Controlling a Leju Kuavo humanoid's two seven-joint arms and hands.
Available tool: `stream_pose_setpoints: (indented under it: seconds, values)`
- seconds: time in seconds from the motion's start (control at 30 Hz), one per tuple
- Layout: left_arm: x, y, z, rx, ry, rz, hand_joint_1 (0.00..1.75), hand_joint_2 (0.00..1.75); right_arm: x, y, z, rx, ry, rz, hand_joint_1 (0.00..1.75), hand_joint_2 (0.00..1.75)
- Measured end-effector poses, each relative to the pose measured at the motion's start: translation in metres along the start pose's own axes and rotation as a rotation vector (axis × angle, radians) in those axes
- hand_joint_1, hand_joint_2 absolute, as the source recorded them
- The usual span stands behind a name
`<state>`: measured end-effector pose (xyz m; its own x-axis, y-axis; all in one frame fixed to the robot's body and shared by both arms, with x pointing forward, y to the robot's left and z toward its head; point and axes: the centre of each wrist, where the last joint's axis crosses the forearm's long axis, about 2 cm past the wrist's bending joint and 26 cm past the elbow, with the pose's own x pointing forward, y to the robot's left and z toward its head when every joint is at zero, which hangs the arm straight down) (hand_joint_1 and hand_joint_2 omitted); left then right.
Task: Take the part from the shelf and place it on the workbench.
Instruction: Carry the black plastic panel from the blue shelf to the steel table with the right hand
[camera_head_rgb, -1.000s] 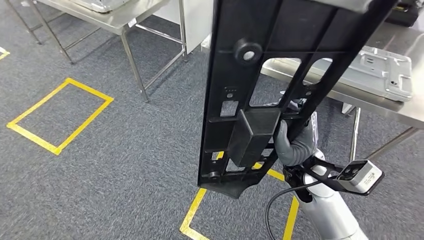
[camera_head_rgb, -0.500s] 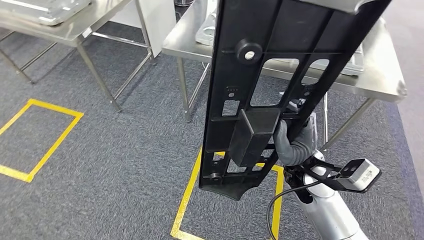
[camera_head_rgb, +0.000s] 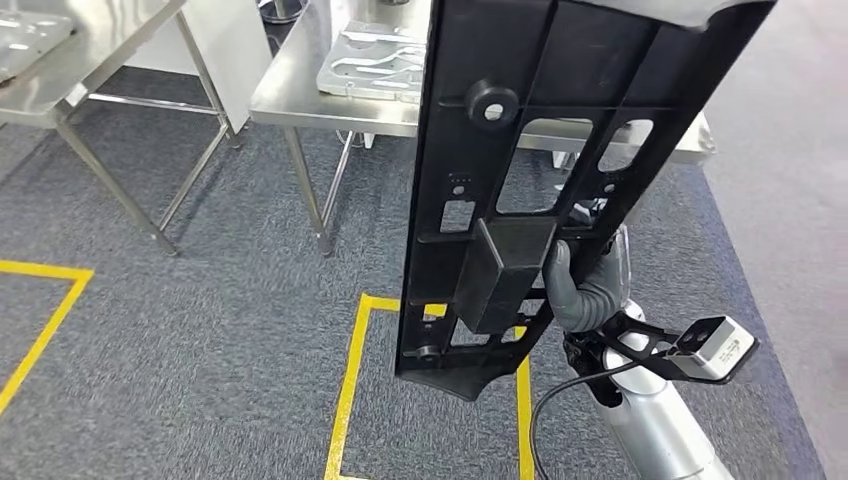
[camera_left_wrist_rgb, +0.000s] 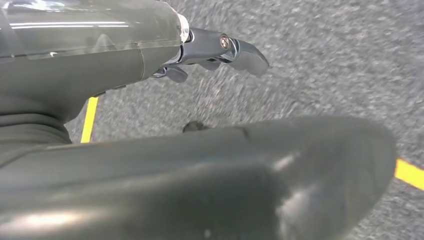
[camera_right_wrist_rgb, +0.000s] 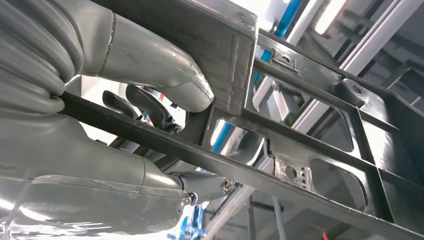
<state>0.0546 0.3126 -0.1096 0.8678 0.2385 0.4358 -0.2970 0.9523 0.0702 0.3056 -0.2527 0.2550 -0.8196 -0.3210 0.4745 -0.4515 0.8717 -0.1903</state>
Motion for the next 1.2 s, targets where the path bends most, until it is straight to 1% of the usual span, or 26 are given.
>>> stream_pose_setpoints:
  seconds: [0.23,0.47,0.7,1.2]
  values:
    - [-0.0010,0.0011,0.0002,-0.011,0.002,0.003,0.00,0.00,-0.0003,0.0008,0.0017,-0.003,0.005,0.002,1.75,1.75]
    - [0.0044,-0.0006,-0.0014,-0.029,-0.006,0.014,0.00,0.00,0.0001,0.0009,0.0013,0.002,0.005,0.023,1.75,1.75]
    - [-0.0017,0.0018,0.0004,-0.030,0.006,0.014,0.00,0.00,0.0005,0.0014,0.0013,0.004,0.004,0.023,1.75,1.75]
    - [-0.0008,0.0047,-0.0001,-0.034,0.001,0.009,0.00,0.00,0.0015,0.0009,0.0034,-0.011,0.005,0.026,1.75,1.75]
